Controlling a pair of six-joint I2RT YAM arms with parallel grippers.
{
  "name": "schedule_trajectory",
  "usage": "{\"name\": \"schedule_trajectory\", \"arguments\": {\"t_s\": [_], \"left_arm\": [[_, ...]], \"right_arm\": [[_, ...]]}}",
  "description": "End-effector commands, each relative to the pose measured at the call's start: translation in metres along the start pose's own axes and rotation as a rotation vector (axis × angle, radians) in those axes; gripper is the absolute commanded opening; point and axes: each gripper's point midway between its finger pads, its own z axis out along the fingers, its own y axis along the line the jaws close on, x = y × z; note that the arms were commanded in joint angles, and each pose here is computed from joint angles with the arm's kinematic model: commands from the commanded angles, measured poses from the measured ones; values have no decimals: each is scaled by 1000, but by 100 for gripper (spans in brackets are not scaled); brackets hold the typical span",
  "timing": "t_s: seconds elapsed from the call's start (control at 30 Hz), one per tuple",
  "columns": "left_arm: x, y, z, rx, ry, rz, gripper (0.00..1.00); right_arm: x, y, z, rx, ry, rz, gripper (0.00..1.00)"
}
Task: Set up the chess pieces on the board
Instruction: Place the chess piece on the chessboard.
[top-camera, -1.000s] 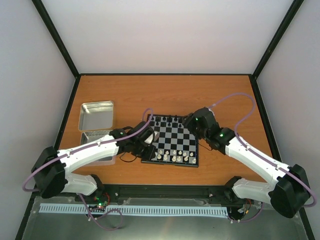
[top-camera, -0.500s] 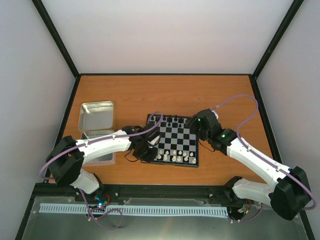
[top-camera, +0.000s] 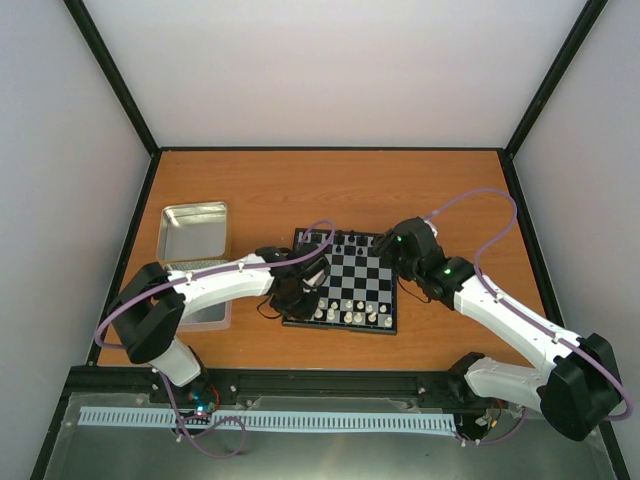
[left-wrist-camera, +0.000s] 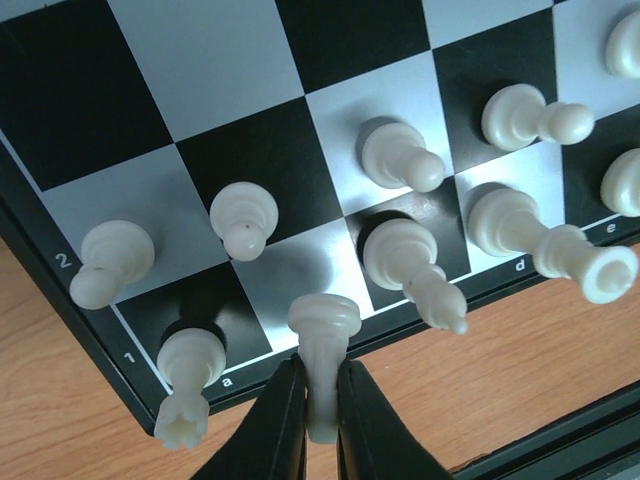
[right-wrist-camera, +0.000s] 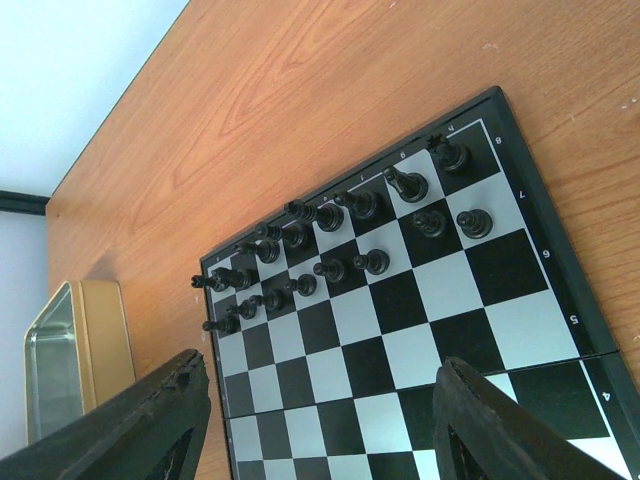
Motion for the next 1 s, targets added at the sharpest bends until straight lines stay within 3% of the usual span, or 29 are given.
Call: {"name": "schedule_trajectory", "arguments": {"t_s": [0.0, 0.97], "left_arm": [[-3, -3, -3, -17, 3, 29, 9], [-8, -6, -11, -19, -3, 51, 17]], "right_arm": [[-5, -4, 0, 9, -27, -5, 62], [-1, -7, 1, 11, -10, -6, 62]]}}
